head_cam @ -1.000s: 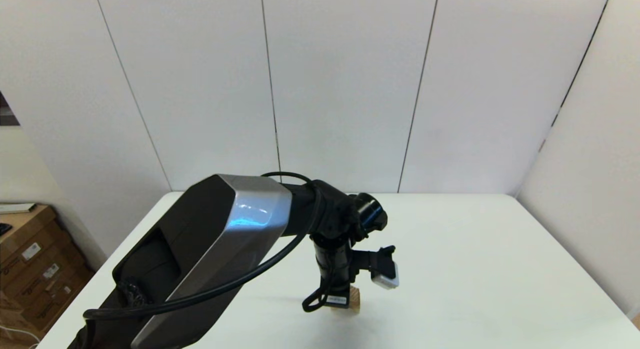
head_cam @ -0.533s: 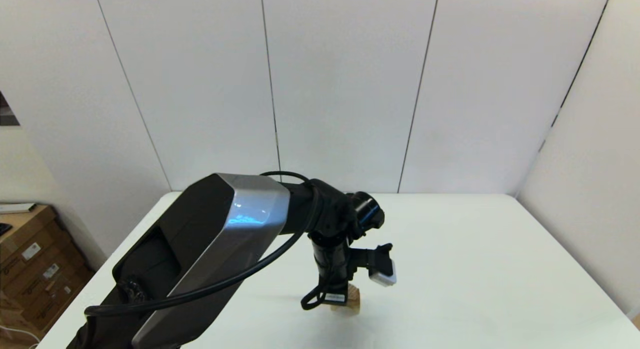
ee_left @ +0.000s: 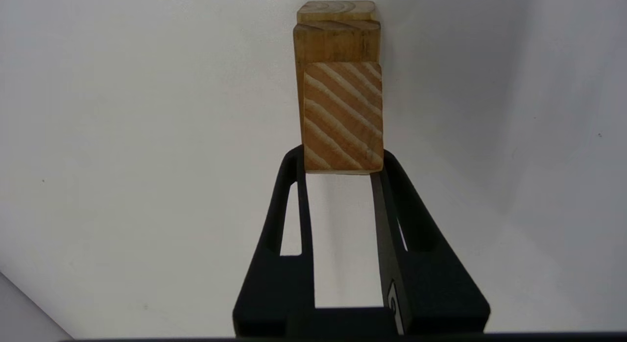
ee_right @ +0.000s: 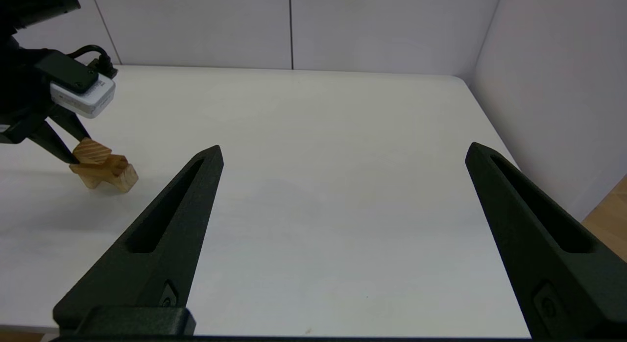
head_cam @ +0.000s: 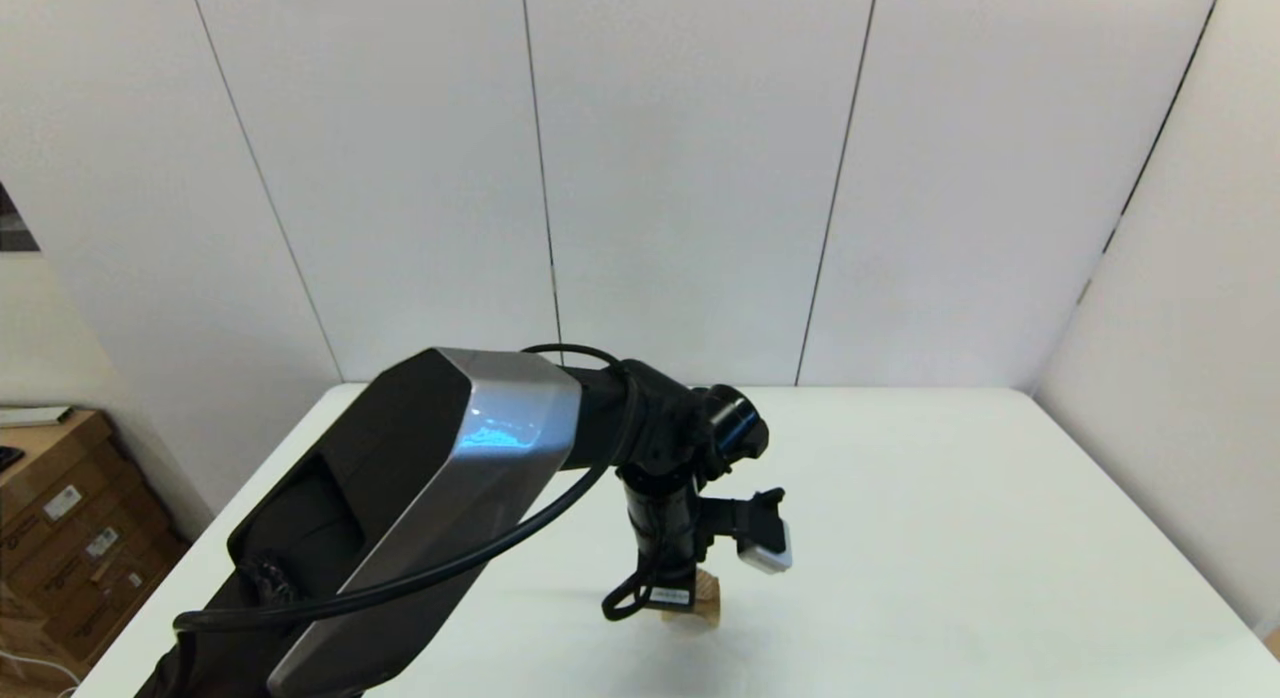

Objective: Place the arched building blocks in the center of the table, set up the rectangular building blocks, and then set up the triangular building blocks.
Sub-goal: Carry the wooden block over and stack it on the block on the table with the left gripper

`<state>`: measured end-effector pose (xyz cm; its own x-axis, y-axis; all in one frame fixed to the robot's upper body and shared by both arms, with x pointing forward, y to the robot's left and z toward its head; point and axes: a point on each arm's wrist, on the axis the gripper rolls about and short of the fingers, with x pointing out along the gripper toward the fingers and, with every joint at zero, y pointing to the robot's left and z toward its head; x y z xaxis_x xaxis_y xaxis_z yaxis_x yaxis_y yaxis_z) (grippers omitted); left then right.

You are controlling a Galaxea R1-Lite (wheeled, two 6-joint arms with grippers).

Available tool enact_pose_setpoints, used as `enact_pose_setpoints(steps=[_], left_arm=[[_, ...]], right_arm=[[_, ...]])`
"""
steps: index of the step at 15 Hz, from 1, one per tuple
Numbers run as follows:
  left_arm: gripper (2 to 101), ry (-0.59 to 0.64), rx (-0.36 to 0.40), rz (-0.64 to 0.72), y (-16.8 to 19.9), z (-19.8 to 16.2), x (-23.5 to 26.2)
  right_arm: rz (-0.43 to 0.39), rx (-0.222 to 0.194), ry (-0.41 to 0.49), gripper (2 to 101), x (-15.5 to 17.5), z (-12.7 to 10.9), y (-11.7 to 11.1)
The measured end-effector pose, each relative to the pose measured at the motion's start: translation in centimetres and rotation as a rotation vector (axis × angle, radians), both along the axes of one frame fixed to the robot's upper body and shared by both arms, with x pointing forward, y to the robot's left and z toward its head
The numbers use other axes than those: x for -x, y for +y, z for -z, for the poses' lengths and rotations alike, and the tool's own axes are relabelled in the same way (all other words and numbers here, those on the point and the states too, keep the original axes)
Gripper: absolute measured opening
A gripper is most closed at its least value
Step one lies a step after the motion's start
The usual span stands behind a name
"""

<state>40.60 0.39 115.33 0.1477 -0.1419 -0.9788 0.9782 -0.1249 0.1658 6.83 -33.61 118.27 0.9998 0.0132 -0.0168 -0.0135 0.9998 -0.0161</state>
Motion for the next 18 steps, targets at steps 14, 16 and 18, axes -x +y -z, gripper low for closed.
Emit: enact_pose_setpoints(steps=[14, 16, 18], left_arm=[[21.9, 0.004, -0.004, 0.001, -0.02, 0.18, 0.03], [21.9, 0.006, -0.006, 0.002, -0.04, 0.29, 0.03], [24.6, 0.007, -0.007, 0.002, -0.05, 0.37, 0.02]], right_arm=[[0.0, 0.0, 0.0, 98.0, 0.0, 0.0, 0.0], [0.0, 0.0, 0.0, 98.0, 0.0, 0.0, 0.0], [0.0, 0.0, 0.0, 98.0, 0.0, 0.0, 0.0]])
